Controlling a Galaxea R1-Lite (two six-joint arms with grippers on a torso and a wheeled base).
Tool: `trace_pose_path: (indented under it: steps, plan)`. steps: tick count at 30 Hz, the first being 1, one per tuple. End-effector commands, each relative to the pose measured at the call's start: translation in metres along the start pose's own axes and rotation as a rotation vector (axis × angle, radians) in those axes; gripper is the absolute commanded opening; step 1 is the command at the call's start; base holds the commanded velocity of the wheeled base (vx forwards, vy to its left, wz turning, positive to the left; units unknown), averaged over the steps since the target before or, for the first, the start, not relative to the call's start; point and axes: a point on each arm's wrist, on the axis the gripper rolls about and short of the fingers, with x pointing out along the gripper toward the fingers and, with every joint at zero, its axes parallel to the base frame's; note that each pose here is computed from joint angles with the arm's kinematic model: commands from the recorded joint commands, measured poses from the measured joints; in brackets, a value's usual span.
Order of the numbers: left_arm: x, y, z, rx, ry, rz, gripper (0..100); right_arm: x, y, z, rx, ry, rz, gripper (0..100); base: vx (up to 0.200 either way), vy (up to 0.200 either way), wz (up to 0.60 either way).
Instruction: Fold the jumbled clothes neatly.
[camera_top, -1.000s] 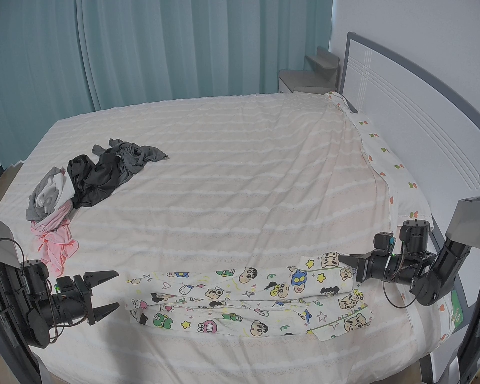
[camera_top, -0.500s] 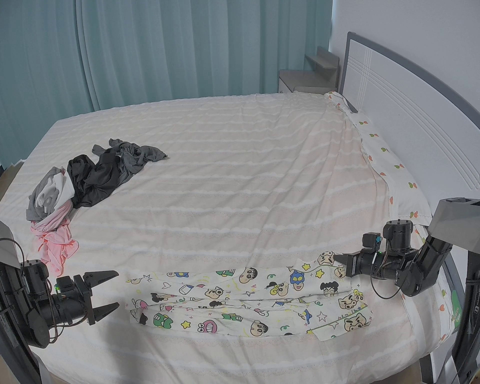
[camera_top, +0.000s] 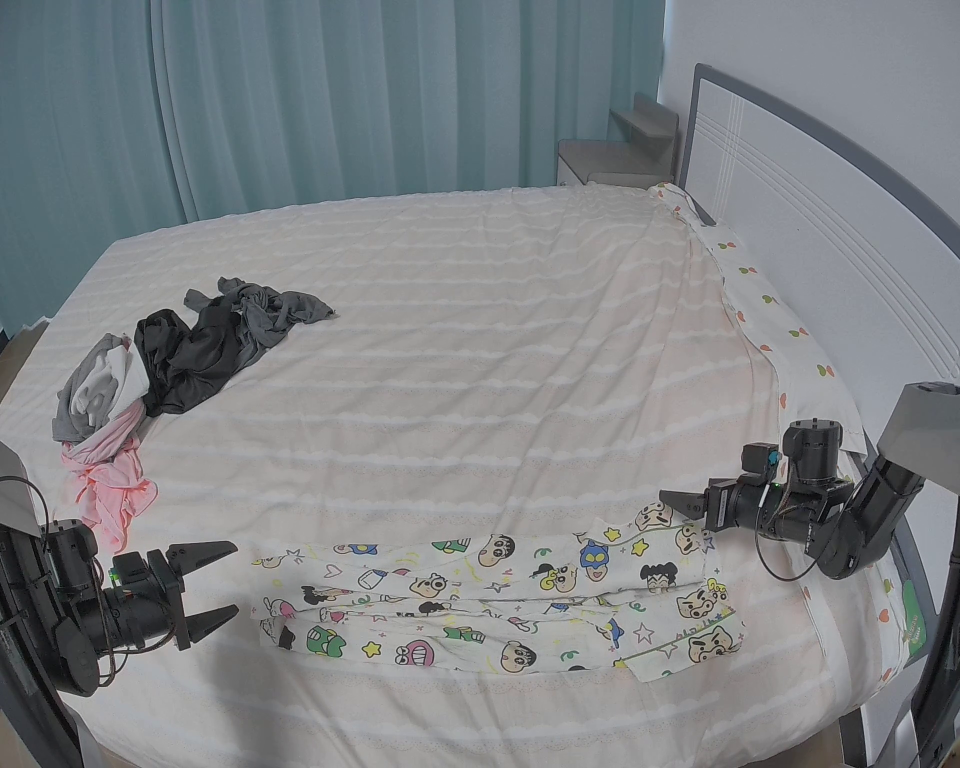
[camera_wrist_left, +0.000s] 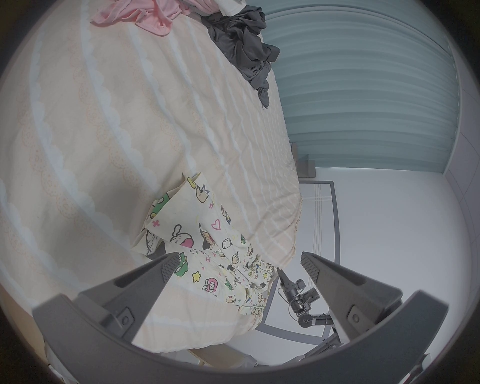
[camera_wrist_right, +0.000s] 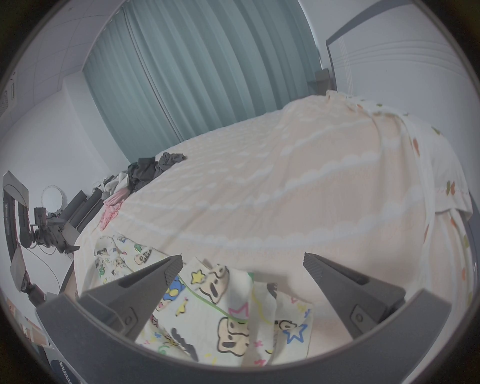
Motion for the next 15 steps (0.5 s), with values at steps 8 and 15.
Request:
trace_pose_path:
  steps: [8,15]
  plan:
    - [-0.002,0.0,-0.002,0.001,-0.002,0.0,100,-0.012,0.069,0.0,0.054,0.041,0.168,100,0.0,0.0,0.0]
    - [-0.001,0.0,-0.002,0.002,-0.001,-0.002,100,0.012,0.054,-0.038,0.13,0.168,0.125,100,0.0,0.0,0.0]
